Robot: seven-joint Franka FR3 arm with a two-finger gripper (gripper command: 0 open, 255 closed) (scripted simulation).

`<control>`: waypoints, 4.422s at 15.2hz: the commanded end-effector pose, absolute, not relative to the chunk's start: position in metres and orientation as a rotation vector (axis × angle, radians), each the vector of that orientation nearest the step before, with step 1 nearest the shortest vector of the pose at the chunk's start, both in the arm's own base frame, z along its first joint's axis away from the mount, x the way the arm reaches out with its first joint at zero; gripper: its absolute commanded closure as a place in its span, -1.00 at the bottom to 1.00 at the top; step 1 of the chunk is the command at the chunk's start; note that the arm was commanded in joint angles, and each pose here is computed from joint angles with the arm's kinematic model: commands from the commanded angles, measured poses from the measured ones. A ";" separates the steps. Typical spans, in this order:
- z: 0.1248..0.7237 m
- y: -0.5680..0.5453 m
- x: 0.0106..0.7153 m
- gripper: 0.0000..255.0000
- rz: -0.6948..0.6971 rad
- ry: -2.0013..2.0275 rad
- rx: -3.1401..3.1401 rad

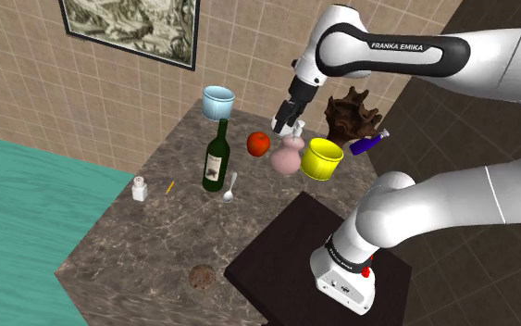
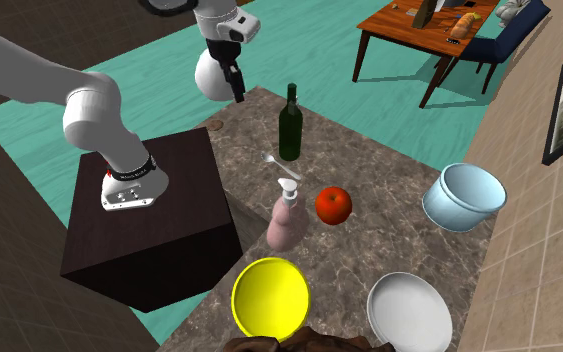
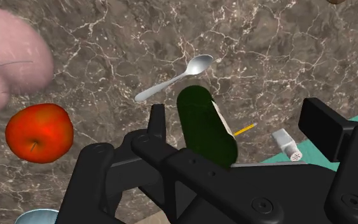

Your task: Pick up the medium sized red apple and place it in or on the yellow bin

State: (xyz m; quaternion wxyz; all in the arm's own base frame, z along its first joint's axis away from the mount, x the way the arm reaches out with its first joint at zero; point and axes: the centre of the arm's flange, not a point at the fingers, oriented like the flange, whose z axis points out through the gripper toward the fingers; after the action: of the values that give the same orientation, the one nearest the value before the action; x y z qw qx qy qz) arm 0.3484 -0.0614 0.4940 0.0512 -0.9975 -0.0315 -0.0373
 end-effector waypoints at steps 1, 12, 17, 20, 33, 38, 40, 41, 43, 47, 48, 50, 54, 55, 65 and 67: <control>0.476 -0.077 0.356 -1.00 -0.155 -0.093 -3.043; 0.391 -0.168 0.404 -1.00 -0.357 -0.072 -3.072; 0.355 -0.211 0.429 -1.00 -0.450 -0.061 -3.080; 0.335 -0.237 0.445 -1.00 -0.506 -0.055 -3.084; 0.262 -0.316 0.503 -1.00 -0.673 -0.037 -3.089; 0.245 -0.316 0.511 -1.00 -0.673 -0.037 -3.089; 0.245 -0.316 0.511 -1.00 -0.673 -0.037 -3.089; 0.245 -0.316 0.511 -1.00 -0.673 -0.037 -3.089; 0.245 -0.316 0.511 -1.00 -0.673 -0.037 -3.089; 0.245 -0.316 0.511 1.00 -0.673 -0.037 -3.089; 0.245 -0.316 0.511 1.00 -0.673 -0.037 -3.089; 0.245 -0.316 0.511 1.00 -0.673 -0.037 -3.089; 0.245 -0.316 0.511 1.00 -0.673 -0.037 -3.089; 0.250 -0.316 0.511 1.00 -0.673 -0.037 -3.089; 0.303 -0.316 0.511 1.00 -0.673 -0.037 -3.089; 0.313 -0.316 0.511 1.00 -0.673 -0.037 -3.089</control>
State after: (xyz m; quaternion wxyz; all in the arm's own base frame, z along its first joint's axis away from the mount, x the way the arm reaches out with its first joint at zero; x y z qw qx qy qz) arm 0.5111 -0.3165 0.3084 -0.0101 -0.9770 -0.0116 -0.2129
